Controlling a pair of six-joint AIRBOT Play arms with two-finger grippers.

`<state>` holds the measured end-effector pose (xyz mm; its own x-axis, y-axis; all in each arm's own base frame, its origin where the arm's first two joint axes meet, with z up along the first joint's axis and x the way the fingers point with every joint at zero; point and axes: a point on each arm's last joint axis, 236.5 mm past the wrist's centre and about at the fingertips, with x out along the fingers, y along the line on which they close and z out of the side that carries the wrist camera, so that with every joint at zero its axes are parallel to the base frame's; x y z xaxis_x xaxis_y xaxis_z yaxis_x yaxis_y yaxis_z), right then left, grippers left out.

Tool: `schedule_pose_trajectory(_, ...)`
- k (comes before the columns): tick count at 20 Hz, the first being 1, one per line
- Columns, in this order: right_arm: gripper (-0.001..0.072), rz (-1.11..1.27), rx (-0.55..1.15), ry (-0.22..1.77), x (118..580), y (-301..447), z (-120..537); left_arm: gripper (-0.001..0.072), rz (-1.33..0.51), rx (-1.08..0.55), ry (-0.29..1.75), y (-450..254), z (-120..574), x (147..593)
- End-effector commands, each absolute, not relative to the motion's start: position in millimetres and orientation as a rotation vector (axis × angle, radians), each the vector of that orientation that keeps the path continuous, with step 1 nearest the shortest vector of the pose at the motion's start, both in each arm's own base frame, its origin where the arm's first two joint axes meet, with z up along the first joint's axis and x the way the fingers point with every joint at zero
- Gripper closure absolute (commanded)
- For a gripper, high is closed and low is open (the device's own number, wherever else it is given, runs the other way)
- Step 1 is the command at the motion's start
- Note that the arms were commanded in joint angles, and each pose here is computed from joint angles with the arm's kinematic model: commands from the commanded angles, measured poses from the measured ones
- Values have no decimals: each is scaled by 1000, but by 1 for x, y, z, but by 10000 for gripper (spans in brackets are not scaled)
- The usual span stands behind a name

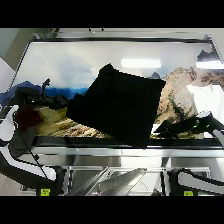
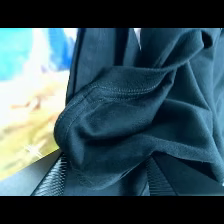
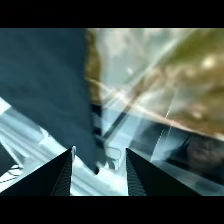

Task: Fold the shirts.

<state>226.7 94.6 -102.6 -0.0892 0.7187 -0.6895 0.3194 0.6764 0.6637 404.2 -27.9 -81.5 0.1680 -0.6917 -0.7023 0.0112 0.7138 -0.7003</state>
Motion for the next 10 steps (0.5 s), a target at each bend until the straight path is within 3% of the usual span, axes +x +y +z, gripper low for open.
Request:
schedule_pose_trajectory(1,328,351,833,1699,209,116,-130,177,-536,-642,1293,-27,-79,412)
schedule_pose_trajectory(7,330,497,800,1659,212,180,-130,178,-538,-652,1285,-28,-77,414)
schedule_pose_trajectory(8,386,540,804,1640,214,191,-125,194,-543,-653,1288,-29,-77,413)
schedule_pose_trajectory(9,491,564,826,1613,218,197,-120,462,-552,-654,1293,-30,-76,411)
schedule_pose_trajectory(10,495,574,851,1588,224,200,-116,632,-563,-655,1296,-30,-75,409)
